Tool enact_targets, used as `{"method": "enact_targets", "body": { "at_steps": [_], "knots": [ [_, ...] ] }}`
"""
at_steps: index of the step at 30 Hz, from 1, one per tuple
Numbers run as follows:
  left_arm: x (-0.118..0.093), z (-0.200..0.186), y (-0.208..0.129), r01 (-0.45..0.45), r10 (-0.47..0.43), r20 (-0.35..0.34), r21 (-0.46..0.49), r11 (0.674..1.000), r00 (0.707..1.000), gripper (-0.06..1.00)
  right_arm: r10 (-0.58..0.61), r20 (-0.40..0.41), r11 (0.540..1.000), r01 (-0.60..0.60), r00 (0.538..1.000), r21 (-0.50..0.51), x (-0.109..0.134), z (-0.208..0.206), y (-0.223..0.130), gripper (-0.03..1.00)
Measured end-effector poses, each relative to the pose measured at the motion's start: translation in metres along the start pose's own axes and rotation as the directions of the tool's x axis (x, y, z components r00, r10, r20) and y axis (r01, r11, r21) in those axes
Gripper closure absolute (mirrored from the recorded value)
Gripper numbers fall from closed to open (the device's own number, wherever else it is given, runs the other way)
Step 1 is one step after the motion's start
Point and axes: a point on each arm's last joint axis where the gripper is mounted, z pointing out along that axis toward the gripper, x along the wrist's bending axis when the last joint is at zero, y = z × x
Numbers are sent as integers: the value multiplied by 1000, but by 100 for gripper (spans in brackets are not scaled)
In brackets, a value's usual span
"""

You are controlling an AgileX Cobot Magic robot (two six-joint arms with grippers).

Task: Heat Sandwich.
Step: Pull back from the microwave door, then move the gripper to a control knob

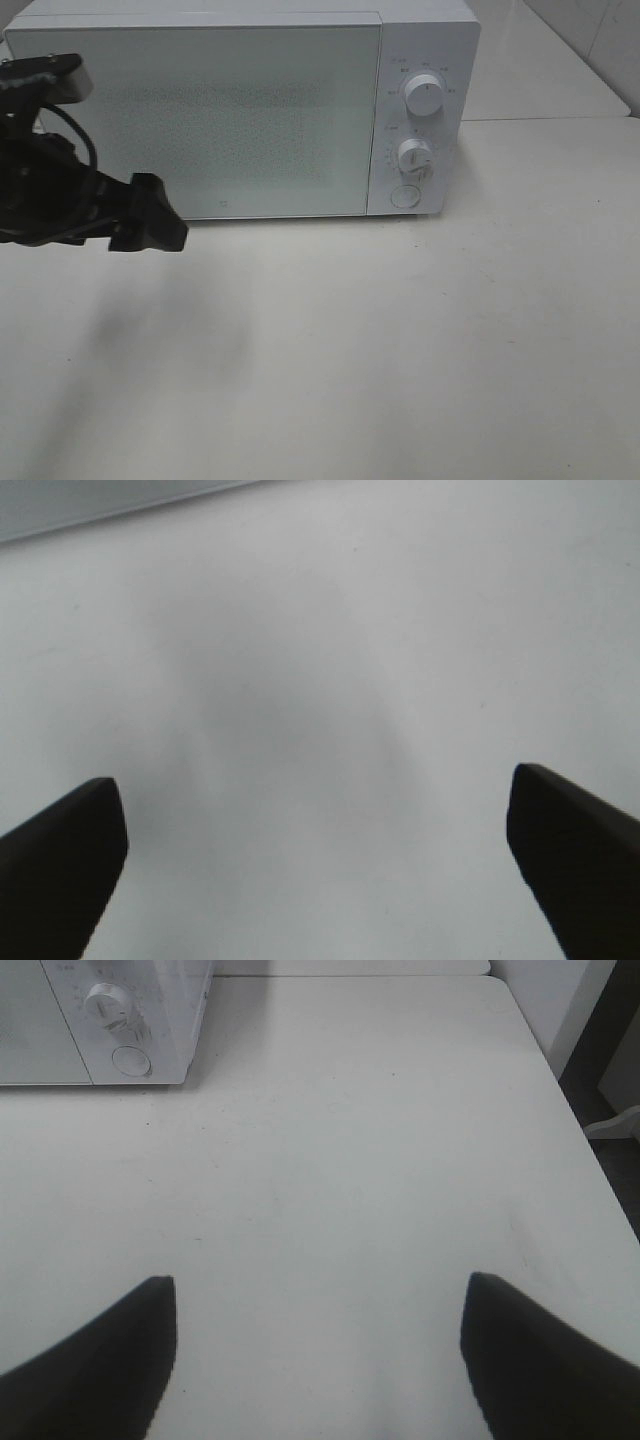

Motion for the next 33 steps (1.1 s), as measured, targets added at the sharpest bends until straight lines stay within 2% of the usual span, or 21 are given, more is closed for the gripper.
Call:
{"method": "enact_targets", "body": {
  "at_steps": [6, 15, 21, 25, 33],
  "knots": [
    [32, -36, -5, 92, -89, -44, 50, 995, 995, -3, 0, 0, 1000, 0, 1000, 0, 0, 0, 0, 21],
    [57, -72, -19, 139, -126, -120, 101, 985, 985, -3, 0, 0, 1000, 0, 1000, 0, 0, 0, 0, 21],
    [81, -102, -32, 229, -205, -208, 100, 968, 957, -3, 0, 0, 1000, 0, 1000, 0, 0, 0, 0, 21],
    [85, -118, -38, 273, -249, -246, 67, 960, 937, -3, 0, 0, 1000, 0, 1000, 0, 0, 0, 0, 21],
    [80, -140, -52, 278, -253, -316, 37, 960, 914, -3, 0, 0, 1000, 0, 1000, 0, 0, 0, 0, 21]
  ]
}}
